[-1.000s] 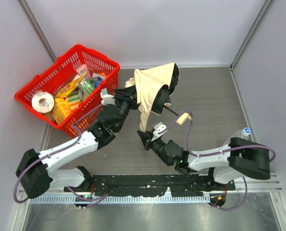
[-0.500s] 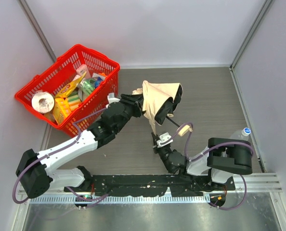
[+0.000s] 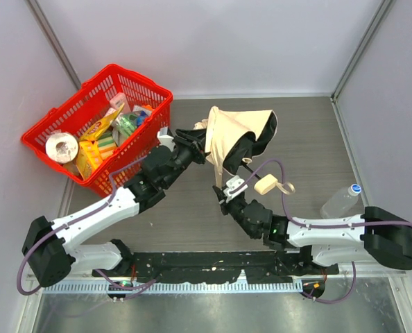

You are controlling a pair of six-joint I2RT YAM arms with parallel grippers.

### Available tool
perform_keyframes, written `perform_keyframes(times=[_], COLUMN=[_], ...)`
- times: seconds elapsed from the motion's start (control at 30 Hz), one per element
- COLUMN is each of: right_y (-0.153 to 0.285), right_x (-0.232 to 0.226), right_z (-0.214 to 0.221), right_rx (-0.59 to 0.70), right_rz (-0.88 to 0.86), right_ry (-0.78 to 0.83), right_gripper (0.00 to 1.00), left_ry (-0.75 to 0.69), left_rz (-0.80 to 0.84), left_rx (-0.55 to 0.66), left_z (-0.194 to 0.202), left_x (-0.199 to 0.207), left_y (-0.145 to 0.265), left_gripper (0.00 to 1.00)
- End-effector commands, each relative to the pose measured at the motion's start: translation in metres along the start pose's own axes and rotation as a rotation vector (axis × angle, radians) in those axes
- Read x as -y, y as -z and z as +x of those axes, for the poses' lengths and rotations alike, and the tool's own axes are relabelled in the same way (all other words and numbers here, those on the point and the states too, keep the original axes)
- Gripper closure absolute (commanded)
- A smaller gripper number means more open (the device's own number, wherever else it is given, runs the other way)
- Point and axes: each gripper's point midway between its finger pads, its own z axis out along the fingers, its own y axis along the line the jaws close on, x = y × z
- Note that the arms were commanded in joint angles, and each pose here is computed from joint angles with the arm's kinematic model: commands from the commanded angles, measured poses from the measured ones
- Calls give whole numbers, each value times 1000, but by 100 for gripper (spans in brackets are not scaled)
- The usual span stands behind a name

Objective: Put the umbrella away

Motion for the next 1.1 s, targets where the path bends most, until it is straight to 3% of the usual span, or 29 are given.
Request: perform_keyframes(times=[0.0,0.17,0.37,0.6,0.63,0.8,0.93,1.03,1.07], right_y=[10,5,-10,-25,-24,-12,10,42,50], right_x=[-5,-40,-94,-65,-59,-46,-52,-53,-52], right_z=[34,6,-27,-31,-23,-24,-25,-25,-34], right_rx=[-186,-156,-149,-125,-168,-218,-278,-333,-321], right_rz=[-47,-149,-213,-107,-89,-50,-140,-199,-222], right_ry=[40,-21,92,87,106,83,66,88,56], right_gripper=[94,92,92,89,82,77,61,36,34], left_ry=[258,241,246,245,241,234,144,81,55], left_rz=[245,261,244,243,246,297,413,491,511], left_rx=[-149,-124,-114,-110,-107,-122,-116,-103,-93], left_z=[29,25,21,20,20,20,19,18,17], left_x=[94,91,78,79,80,83,92,95,97], left_y=[22,19,12,17,18,18,20,20,21], left_gripper=[100,100,100,100,100,100,100,100,100])
